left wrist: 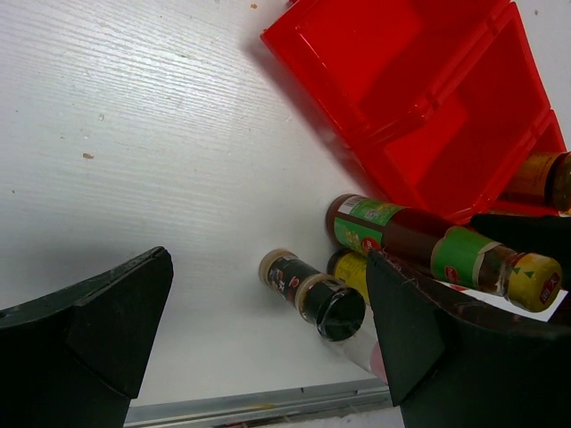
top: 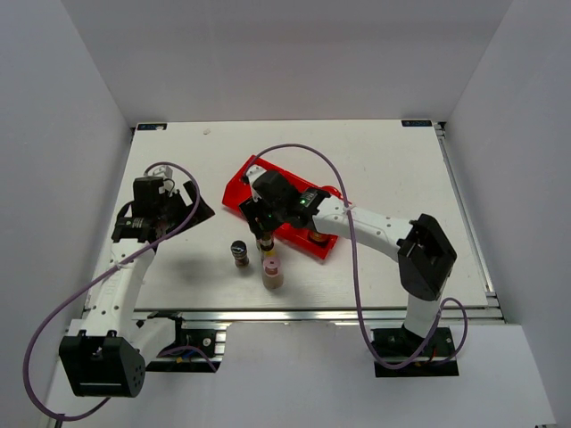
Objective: Organize the condiment bottles
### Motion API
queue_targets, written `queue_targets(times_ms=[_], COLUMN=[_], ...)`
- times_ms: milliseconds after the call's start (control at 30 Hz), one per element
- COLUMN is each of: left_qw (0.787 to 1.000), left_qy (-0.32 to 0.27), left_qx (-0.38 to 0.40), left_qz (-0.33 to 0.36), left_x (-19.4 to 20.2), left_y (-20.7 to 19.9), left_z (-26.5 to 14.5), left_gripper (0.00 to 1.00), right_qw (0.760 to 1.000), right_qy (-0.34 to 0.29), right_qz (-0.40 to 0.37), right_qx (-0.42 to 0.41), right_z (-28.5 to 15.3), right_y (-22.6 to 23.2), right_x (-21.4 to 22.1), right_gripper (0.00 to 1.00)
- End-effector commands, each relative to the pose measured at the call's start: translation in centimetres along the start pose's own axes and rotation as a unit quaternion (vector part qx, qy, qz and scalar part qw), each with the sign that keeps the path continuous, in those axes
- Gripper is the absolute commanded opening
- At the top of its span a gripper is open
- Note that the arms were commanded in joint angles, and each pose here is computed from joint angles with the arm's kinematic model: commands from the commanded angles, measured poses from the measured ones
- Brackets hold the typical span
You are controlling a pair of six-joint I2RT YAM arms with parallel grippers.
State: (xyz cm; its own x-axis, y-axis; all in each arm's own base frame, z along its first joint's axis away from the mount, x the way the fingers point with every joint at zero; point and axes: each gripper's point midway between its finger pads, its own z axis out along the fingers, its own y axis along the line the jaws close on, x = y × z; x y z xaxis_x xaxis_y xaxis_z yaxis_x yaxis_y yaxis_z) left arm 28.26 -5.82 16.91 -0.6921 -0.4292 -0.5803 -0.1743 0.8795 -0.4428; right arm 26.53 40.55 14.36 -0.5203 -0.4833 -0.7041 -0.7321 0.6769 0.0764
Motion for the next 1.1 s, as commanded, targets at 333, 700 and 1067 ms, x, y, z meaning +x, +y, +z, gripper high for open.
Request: queue_targets(times_ms=[333, 700, 1067], left_qw=[1.000, 1.000, 1.000], left_qy=[-0.011, -0.012, -0.013], left_qx=[-0.003, -0.011, -0.016], left_qz=[0.009, 0.008, 0.007], left_x=[-0.1, -0.1, -0.1], left_y=[0.2, 0.5, 0.7], left_z=[-0.3, -0.3, -0.3], left_gripper=[1.00, 1.00, 1.00], right_qw=[0.999, 0.999, 0.997], right_qy=[-0.032, -0.037, -0.072], right_qz=[0.018, 0.020, 0.011], right_qx=[0.009, -0.001, 0.009], right_z=[0.5, 0.2, -1.6], right_y=[0.1, 0.5, 0.3], right_x=[-1.9, -2.0, -4.7], right_gripper=[0.72, 0.56, 0.28])
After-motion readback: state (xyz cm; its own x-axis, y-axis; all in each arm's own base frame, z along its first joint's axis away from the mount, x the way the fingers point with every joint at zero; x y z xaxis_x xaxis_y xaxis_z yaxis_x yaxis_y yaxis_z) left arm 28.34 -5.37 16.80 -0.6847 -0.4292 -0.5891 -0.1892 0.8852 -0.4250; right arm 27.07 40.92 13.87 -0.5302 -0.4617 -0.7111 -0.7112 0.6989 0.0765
